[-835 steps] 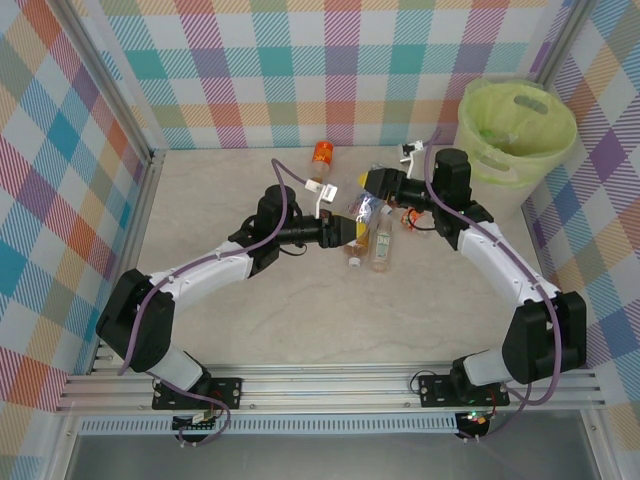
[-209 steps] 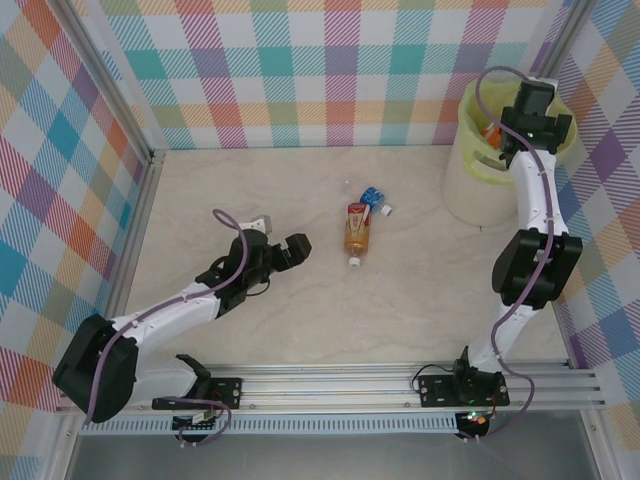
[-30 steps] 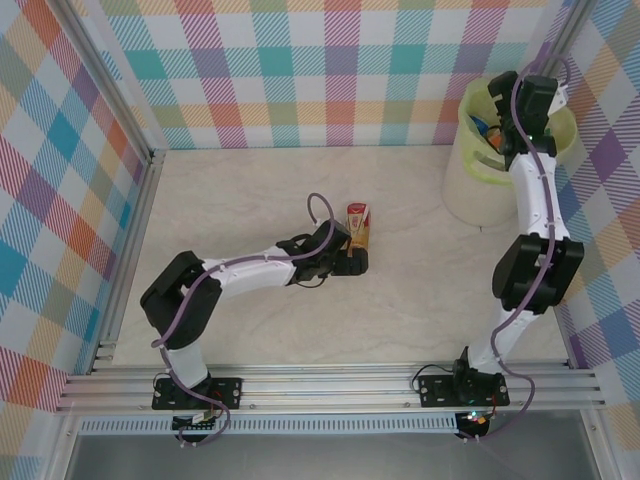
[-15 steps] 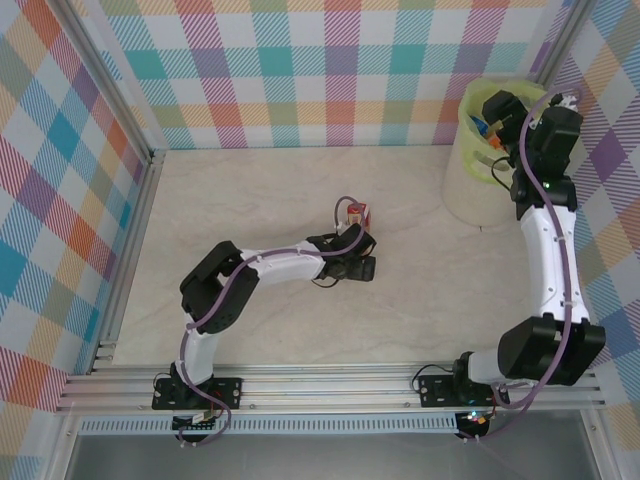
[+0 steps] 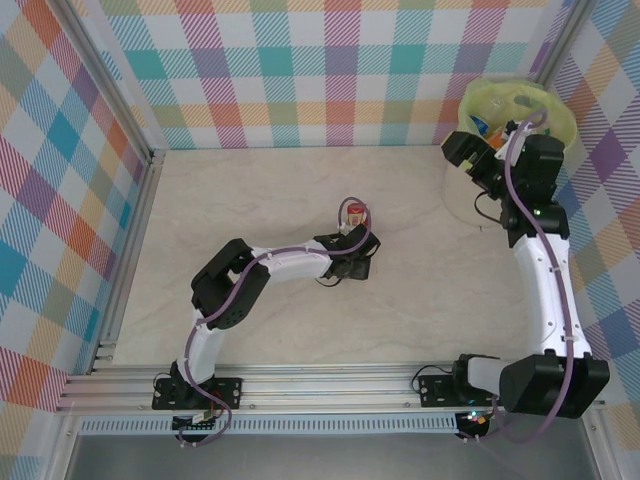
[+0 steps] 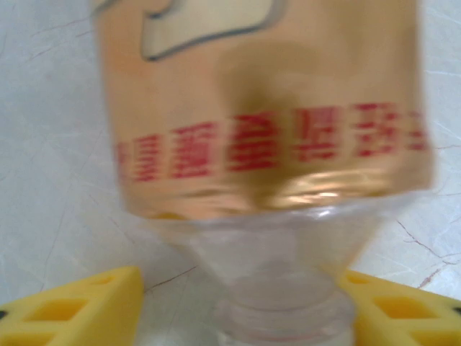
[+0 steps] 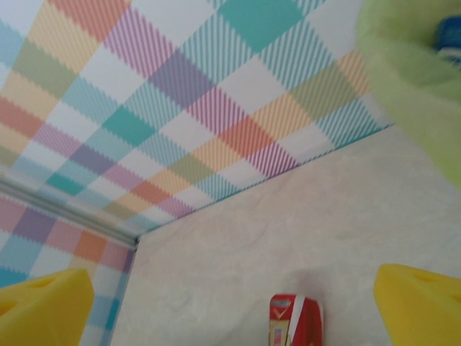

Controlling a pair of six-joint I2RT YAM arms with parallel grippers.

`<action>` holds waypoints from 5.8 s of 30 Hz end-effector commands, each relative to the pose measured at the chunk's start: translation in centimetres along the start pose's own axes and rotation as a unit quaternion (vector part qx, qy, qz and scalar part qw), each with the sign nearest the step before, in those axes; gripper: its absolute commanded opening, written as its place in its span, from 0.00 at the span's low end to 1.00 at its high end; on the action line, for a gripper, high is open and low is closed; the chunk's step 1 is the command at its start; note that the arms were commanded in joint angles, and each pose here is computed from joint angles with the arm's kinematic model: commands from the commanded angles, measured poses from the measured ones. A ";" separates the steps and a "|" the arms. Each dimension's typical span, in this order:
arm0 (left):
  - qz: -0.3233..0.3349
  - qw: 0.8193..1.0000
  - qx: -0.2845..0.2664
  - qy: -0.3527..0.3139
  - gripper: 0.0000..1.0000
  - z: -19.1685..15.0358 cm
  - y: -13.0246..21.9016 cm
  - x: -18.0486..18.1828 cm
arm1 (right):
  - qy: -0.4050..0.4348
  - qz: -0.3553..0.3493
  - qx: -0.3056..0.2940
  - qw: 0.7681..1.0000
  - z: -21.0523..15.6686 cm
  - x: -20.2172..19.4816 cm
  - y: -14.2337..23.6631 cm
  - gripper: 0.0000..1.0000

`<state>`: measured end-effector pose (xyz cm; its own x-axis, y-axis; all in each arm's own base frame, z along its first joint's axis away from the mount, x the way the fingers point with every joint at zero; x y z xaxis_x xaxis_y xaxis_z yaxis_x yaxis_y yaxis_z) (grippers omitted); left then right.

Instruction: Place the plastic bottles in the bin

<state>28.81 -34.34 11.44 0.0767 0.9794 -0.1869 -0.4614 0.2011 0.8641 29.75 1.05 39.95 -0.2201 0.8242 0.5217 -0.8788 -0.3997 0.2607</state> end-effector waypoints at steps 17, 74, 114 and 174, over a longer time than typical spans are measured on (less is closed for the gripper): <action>-0.092 0.995 -0.032 -0.017 0.14 0.0 2.6 -0.4 | 0.035 0.066 0.082 0.994 -8.4 -0.4 -0.6 1.00; -0.339 0.922 -0.161 -0.095 0.85 0.4 13.7 -0.4 | 0.008 0.108 0.190 0.976 -13.7 3.0 -9.3 0.59; -0.273 0.919 -0.271 0.085 1.00 -0.3 15.5 11.4 | -0.065 -0.208 -0.327 0.920 11.8 -9.6 -2.2 0.59; 0.078 0.929 -0.349 0.092 1.00 2.5 7.1 32.5 | 0.060 -0.219 0.052 0.973 -19.7 -17.3 -0.2 1.00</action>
<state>29.37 -0.70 12.70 -0.2813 0.9446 -0.1691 -0.8554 -0.1669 0.4903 24.26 -5.66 14.13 0.2159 0.9373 0.2735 -0.7875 0.0016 0.6163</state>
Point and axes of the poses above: each hand's point on the last joint's axis, 136 mm out from that joint toward the fingers, its own y axis back along the fingers, its own x axis along the line the jaws close on, z = x × y, the point moved 10 cm from there along y, back along the fingers, and after that the axes turned 10 degrees about y, right-handed, at the moved point
